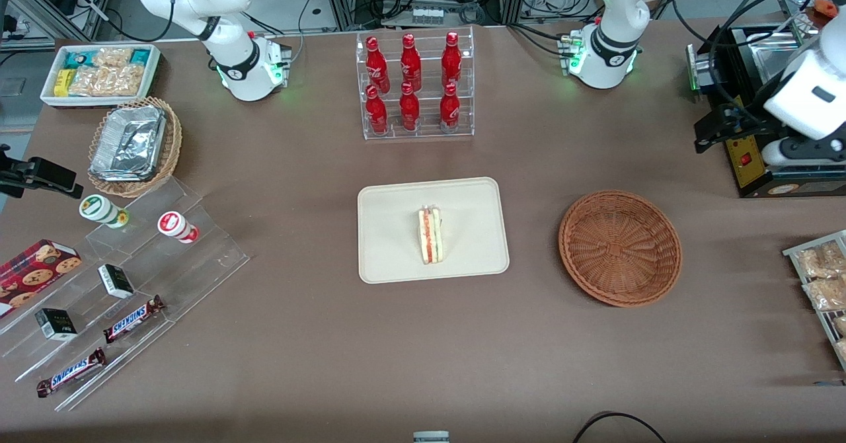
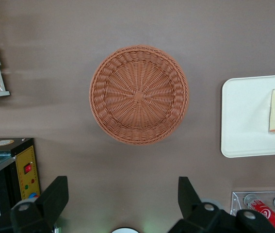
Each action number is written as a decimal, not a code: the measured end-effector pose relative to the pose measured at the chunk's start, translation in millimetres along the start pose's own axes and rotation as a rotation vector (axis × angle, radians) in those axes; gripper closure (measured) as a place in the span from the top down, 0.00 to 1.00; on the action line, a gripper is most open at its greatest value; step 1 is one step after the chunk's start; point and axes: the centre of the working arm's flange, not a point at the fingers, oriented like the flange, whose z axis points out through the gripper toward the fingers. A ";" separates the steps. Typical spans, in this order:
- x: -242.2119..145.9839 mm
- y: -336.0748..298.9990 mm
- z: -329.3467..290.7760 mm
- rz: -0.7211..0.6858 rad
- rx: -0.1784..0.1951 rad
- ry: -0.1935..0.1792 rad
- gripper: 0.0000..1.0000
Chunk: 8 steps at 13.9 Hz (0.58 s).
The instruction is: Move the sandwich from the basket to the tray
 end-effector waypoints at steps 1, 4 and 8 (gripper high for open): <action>0.1 0.9 -1.1 0.002 0.000 0.004 1.00; 3.9 8.7 -2.8 0.017 -0.001 0.014 1.00; 9.3 5.4 -2.2 0.012 0.003 0.020 1.00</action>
